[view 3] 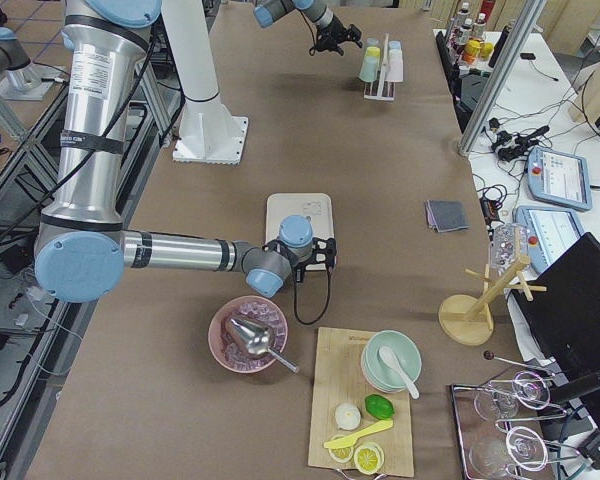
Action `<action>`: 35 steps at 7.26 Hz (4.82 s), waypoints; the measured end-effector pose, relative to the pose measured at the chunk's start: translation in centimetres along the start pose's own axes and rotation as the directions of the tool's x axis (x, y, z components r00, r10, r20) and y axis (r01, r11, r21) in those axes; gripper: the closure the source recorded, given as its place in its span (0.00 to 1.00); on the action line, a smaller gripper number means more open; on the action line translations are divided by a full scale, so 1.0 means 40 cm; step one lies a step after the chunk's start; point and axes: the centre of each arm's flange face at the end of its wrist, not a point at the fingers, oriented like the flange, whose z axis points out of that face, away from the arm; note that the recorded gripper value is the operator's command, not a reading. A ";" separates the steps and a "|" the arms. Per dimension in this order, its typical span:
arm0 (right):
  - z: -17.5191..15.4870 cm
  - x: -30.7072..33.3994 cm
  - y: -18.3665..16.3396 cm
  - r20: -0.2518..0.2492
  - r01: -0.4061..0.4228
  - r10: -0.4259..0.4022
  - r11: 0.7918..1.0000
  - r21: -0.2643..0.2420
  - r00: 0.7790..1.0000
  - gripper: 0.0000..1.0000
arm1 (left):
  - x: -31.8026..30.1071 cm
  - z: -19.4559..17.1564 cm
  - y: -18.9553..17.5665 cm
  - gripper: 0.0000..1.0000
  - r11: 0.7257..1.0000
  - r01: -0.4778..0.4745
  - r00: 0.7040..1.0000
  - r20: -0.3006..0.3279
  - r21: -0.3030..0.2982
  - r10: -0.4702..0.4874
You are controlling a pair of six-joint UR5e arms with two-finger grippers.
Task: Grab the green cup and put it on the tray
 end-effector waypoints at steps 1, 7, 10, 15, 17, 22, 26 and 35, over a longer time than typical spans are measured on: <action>-0.001 -0.002 0.002 0.002 0.000 0.000 1.000 -0.005 1.000 0.87 | 0.017 0.027 -0.019 0.01 0.987 -0.137 0.989 0.037 -0.086 0.140; -0.007 -0.007 0.007 0.013 0.000 0.000 1.000 -0.018 1.000 1.00 | 0.196 0.166 -0.148 0.01 0.781 -0.518 0.835 -0.008 -0.348 0.550; -0.003 -0.023 0.005 0.020 0.004 -0.003 0.999 -0.033 1.000 1.00 | 0.234 0.241 -0.188 0.01 0.673 -0.605 0.760 -0.056 -0.426 0.648; -0.004 -0.551 -0.217 -0.039 -0.008 0.006 0.999 -0.049 0.999 1.00 | 0.206 0.309 -0.220 0.01 0.587 -0.657 0.702 -0.099 -0.473 0.705; 0.022 -0.827 -0.242 -0.071 0.024 -0.027 0.999 -0.037 0.997 1.00 | 0.220 0.357 -0.201 0.01 0.585 -0.651 0.707 -0.107 -0.483 0.699; 0.105 -1.153 -0.206 -0.056 0.039 -0.038 0.999 0.007 0.998 1.00 | 0.224 0.392 -0.187 0.01 0.533 -0.661 0.685 -0.134 -0.528 0.716; 0.142 -1.170 -0.232 -0.073 0.032 -0.031 0.999 0.006 0.997 1.00 | 0.198 0.402 -0.217 0.01 0.521 -0.660 0.680 -0.136 -0.541 0.720; 0.185 -1.136 -0.217 -0.099 0.024 -0.026 1.000 -0.016 0.995 1.00 | 0.191 0.435 -0.187 0.84 0.511 -0.647 0.689 -0.146 -0.565 0.710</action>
